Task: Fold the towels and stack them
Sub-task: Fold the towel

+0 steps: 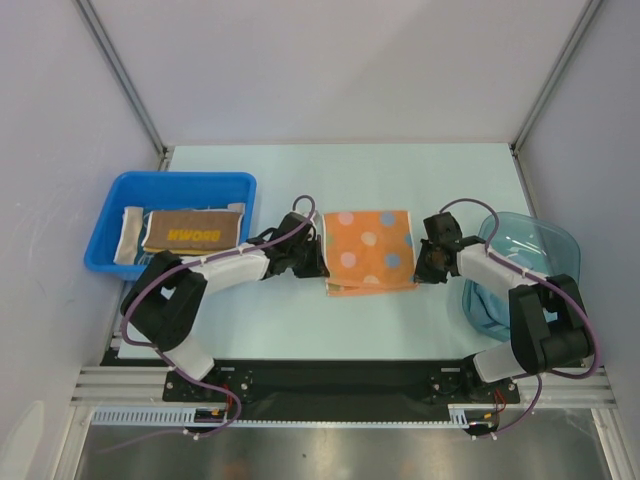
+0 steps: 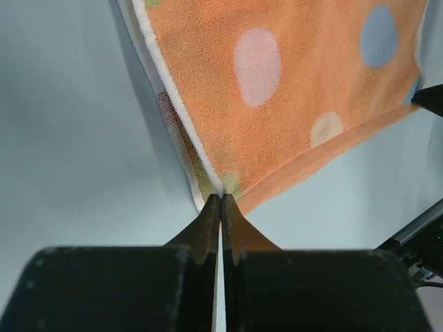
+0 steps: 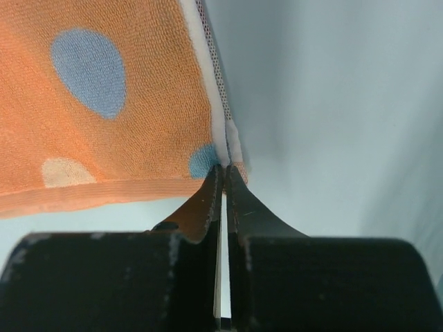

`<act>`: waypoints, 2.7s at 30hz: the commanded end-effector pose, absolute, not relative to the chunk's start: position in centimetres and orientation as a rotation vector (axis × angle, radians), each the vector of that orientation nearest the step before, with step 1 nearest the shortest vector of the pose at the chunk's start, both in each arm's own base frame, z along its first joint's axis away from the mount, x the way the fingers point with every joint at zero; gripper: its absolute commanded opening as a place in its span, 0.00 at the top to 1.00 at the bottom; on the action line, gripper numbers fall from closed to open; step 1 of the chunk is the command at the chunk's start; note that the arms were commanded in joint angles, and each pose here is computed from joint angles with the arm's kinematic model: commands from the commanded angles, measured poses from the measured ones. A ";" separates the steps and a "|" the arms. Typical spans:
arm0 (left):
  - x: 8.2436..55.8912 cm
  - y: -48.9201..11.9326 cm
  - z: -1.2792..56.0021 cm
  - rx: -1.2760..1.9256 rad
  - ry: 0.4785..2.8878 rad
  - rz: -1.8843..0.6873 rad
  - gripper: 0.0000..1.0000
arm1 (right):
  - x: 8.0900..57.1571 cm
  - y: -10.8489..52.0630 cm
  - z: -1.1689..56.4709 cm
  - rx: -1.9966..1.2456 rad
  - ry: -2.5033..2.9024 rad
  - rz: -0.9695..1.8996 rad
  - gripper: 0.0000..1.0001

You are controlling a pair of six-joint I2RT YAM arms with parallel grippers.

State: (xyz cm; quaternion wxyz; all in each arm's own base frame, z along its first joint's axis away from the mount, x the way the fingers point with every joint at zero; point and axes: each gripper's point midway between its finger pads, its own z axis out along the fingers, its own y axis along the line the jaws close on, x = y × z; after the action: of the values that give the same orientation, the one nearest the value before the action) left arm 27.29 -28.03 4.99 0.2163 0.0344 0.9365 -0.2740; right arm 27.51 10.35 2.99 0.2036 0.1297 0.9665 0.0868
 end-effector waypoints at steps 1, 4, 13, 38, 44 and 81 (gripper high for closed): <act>27.5 -28.4 6.7 0.105 2.560 -0.775 1.00 | 28.5 10.5 3.9 0.342 2.668 0.251 1.00; 27.4 -28.4 6.6 0.113 2.561 -0.775 1.00 | 28.6 10.6 4.0 0.335 2.669 0.251 1.00; 27.4 -29.1 9.4 0.102 2.522 -0.822 1.00 | 29.6 10.6 6.6 0.304 2.639 0.254 1.00; 23.2 -28.6 1.9 0.080 2.638 -0.695 1.00 | 27.2 9.3 2.6 0.305 2.709 0.275 1.00; 23.3 -28.1 1.3 0.087 2.655 -0.650 1.00 | 26.4 8.6 2.4 0.312 2.712 0.235 1.00; 44.7 -28.7 5.8 0.246 2.450 -0.520 0.63 | 30.0 12.1 1.0 0.268 2.682 0.383 0.72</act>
State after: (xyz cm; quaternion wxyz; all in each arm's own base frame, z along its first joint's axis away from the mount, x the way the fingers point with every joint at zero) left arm 41.16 -29.01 3.87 0.2711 0.0872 0.9375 -0.2001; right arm 30.82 12.53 2.04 0.2048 0.0898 0.9640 0.1439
